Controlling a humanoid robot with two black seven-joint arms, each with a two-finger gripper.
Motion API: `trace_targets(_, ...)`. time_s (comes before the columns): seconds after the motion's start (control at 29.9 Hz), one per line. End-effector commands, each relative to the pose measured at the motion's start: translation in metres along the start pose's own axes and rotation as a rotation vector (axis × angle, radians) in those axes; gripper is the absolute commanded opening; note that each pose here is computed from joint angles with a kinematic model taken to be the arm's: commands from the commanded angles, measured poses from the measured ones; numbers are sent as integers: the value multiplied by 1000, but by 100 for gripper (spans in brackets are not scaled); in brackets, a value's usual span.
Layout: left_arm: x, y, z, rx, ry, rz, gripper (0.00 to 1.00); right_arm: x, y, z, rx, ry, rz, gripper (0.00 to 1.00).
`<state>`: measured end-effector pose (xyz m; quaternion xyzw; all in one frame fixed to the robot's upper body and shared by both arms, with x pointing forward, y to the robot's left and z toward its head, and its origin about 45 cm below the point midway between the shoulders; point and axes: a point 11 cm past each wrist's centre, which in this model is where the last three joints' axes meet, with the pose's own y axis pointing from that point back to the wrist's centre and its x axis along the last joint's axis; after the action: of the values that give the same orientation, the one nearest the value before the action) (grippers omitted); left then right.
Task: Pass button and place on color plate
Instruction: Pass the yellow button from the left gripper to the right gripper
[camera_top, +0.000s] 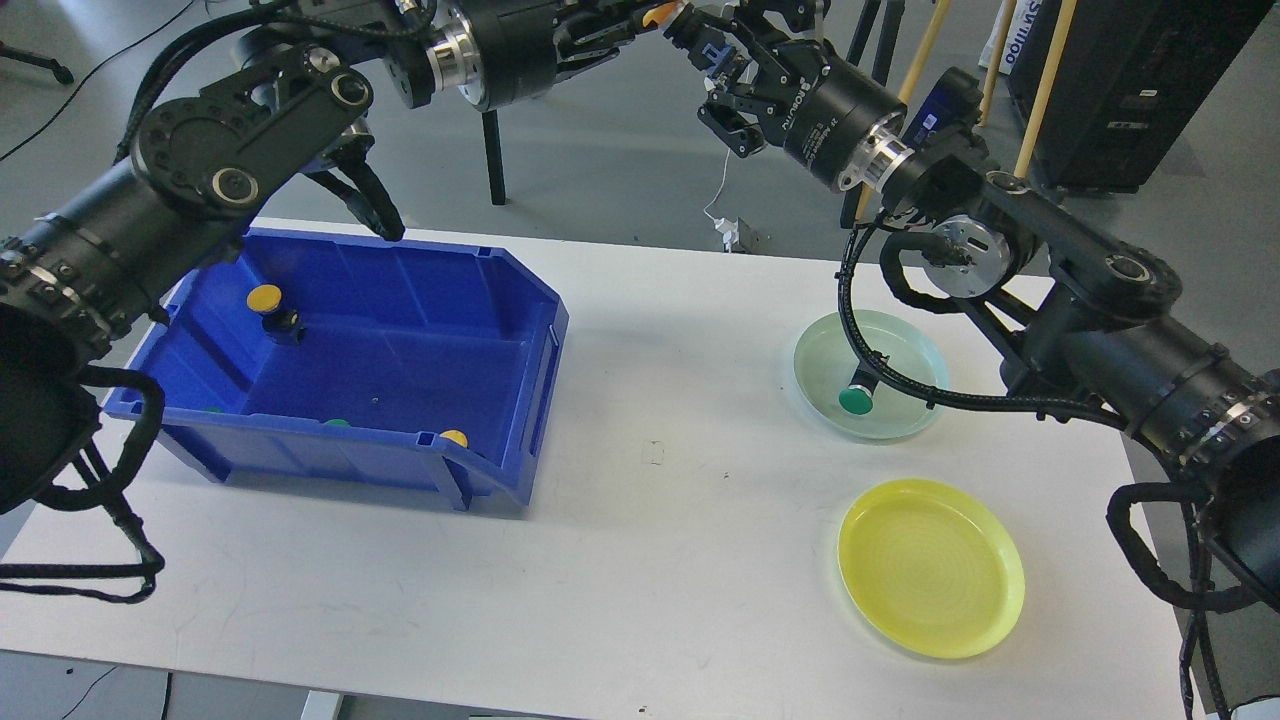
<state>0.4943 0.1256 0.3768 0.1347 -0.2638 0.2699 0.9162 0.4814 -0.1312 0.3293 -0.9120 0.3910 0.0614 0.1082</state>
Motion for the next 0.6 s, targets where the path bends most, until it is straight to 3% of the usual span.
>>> trace_targets(0.0,0,0,-1,3,-1,-1,31,0,0,-1,3,0,-1,15)
trace_targets(0.4,-2,0,-1,6,-4,-6,22,0,0,-1,2,0,1,15)
trace_targets(0.57,-2,0,-2,8,-5,-7,11,2,0,0,-3,2,7,16)
